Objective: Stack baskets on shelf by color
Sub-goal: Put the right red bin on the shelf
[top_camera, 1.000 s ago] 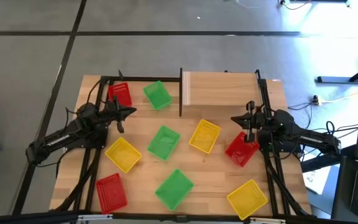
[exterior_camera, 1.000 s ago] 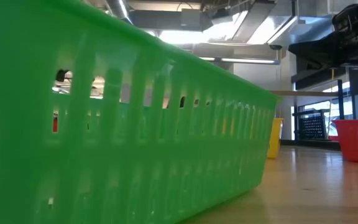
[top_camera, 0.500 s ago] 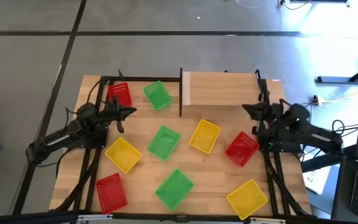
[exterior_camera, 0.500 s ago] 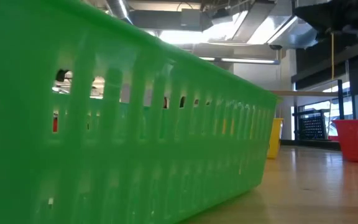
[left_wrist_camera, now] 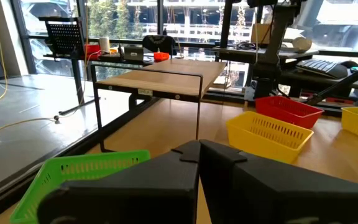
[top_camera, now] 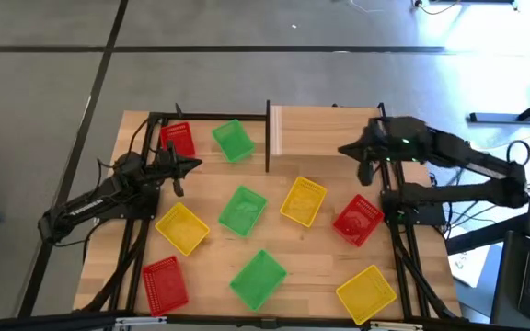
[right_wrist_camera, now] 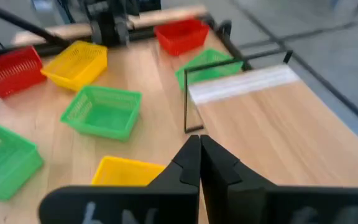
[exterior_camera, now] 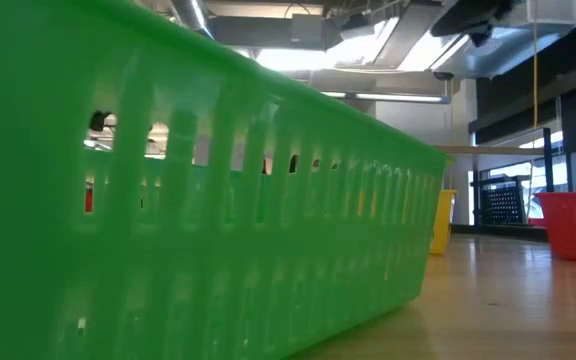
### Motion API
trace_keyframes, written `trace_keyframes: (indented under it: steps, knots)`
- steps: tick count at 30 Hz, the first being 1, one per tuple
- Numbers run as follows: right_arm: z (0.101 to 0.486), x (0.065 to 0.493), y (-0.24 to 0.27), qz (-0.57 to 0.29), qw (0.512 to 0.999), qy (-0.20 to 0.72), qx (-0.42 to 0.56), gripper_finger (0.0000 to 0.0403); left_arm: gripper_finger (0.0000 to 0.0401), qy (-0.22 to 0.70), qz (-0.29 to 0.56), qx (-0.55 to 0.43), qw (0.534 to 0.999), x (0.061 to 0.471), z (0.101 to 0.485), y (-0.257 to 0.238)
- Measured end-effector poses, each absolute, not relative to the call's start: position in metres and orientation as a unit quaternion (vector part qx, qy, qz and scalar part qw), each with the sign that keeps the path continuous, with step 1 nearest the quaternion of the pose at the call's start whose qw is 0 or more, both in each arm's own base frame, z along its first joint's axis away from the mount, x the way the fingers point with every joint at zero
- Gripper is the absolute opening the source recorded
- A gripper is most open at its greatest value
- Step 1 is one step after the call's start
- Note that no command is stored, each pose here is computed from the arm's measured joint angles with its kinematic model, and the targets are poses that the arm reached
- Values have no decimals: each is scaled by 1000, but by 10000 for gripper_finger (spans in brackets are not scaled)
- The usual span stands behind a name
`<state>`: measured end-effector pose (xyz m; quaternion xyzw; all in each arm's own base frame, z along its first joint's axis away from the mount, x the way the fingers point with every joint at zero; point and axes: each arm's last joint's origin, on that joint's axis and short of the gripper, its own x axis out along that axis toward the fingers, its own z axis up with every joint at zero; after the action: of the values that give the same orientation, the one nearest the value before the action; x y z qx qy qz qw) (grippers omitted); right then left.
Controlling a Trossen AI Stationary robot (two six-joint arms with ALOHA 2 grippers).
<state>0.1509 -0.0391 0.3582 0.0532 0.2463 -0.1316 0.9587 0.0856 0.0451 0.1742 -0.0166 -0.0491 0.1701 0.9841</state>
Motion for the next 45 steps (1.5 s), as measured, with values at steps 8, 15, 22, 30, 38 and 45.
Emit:
trace_keyframes:
  steps: [8,15,22,30,38,45]
  knots:
    - [378,191,-48,-114,944,304,64,0,0,-74,171,-6,982,83,186,44]
    - [381,196,-48,-99,930,347,75,0,0,-22,157,24,987,74,231,37]
    - [371,187,-39,-87,900,417,92,0,0,42,162,42,985,76,287,39]
    - [359,187,-20,-101,847,480,205,0,0,154,180,-10,971,98,323,54]
    - [356,189,-14,-127,797,491,326,0,0,156,167,19,973,107,349,57]
    - [347,190,-9,-129,749,527,380,41,0,160,163,27,973,108,350,53]
